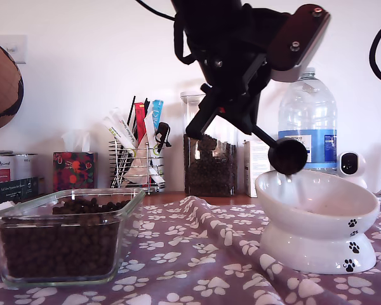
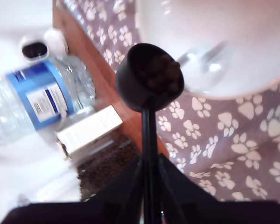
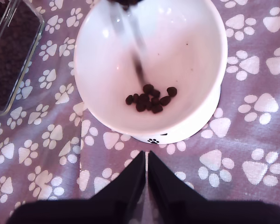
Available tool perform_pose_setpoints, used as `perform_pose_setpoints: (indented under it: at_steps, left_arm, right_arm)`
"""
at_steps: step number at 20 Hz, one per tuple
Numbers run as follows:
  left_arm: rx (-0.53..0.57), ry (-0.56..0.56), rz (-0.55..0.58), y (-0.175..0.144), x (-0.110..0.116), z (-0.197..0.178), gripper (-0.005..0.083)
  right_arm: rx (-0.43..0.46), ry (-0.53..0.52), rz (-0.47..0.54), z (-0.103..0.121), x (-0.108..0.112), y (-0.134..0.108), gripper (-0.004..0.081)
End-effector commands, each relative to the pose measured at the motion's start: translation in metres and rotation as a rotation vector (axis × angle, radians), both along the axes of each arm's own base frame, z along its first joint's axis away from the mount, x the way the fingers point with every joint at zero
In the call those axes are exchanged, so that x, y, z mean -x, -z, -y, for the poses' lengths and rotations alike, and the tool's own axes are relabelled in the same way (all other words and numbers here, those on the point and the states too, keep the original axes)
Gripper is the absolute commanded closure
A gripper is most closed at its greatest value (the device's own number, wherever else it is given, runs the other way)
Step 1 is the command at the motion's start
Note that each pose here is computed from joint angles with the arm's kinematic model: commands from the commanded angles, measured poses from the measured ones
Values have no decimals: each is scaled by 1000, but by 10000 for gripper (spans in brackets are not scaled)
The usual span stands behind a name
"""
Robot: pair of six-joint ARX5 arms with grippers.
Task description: Measure one spoon of cat food and pour it into the food bowl
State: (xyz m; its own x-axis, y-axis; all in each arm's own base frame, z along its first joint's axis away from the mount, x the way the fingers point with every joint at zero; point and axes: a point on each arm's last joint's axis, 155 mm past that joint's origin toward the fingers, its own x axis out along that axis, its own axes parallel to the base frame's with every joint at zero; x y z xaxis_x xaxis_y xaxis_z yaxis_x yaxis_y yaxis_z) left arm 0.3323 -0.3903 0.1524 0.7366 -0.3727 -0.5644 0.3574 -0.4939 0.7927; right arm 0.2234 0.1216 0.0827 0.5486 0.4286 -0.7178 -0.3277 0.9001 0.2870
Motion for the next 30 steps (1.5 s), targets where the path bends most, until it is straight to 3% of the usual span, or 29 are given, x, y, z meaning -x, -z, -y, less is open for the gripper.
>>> perform_pose_setpoints:
  at_steps: [1,10,20,30]
  left_arm:
    - [-17,1,-3,3,1,0,794]
    - [-31,32,47,-4,6,9,794]
    - [-4,-1,137,-23,15,21,794]
    - [3,-92,182,-32,8,10,794]
  right_arm:
    - [-5,-4,13,-2,-3,-5,782]
    - [-13,-10,9,-4,-2,-6,782]
    - [-15,-9,13,-4,-2,-6,782]
    - [-19,-4,9,-4,-2,-6,782]
